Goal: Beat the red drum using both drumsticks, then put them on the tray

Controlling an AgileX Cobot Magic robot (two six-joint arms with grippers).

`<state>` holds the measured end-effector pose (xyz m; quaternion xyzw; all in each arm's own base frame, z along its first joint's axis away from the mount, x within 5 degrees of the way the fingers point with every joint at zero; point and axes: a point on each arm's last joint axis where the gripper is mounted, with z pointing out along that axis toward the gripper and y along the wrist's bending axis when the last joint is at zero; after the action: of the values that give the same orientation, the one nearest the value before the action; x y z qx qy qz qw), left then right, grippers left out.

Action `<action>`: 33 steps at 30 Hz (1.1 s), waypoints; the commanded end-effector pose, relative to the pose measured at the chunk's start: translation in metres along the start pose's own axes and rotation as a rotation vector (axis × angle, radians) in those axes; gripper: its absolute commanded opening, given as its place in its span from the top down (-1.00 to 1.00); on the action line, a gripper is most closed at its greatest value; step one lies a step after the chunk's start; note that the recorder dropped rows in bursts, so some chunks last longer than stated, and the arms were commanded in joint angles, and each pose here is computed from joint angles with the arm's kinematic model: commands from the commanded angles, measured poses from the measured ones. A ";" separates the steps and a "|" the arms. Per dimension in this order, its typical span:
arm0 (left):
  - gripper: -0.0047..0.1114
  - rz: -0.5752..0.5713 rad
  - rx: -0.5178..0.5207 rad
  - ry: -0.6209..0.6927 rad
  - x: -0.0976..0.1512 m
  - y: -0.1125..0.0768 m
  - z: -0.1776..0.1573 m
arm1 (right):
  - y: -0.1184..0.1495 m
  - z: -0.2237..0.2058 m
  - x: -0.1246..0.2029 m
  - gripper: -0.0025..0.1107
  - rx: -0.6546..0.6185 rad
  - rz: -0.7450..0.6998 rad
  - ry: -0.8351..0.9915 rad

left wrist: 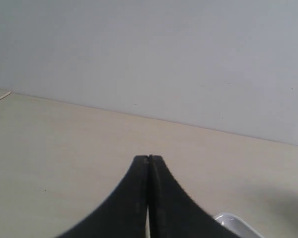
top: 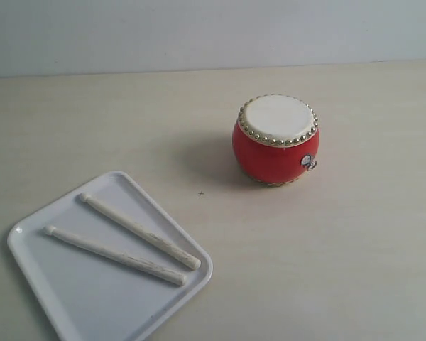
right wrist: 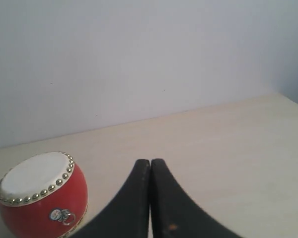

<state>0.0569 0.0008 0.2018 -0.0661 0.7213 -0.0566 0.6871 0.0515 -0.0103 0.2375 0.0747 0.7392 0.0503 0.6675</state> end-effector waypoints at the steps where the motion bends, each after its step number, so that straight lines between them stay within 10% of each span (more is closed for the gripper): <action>1: 0.92 -0.001 -0.002 0.006 0.001 0.000 0.000 | -0.001 0.003 0.022 0.96 -0.015 0.016 -0.017; 20: 0.92 -0.001 -0.003 0.008 0.001 0.000 0.000 | 0.009 0.008 0.034 0.96 -0.158 0.123 -0.065; 33: 0.92 -0.001 -0.003 0.008 0.001 0.000 0.000 | 0.013 0.008 0.040 0.96 -0.190 -0.109 -0.021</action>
<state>0.0569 0.0009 0.2015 -0.0655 0.7222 -0.0558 0.6863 0.0559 0.0089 0.2019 -0.0206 0.7247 0.0911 0.6827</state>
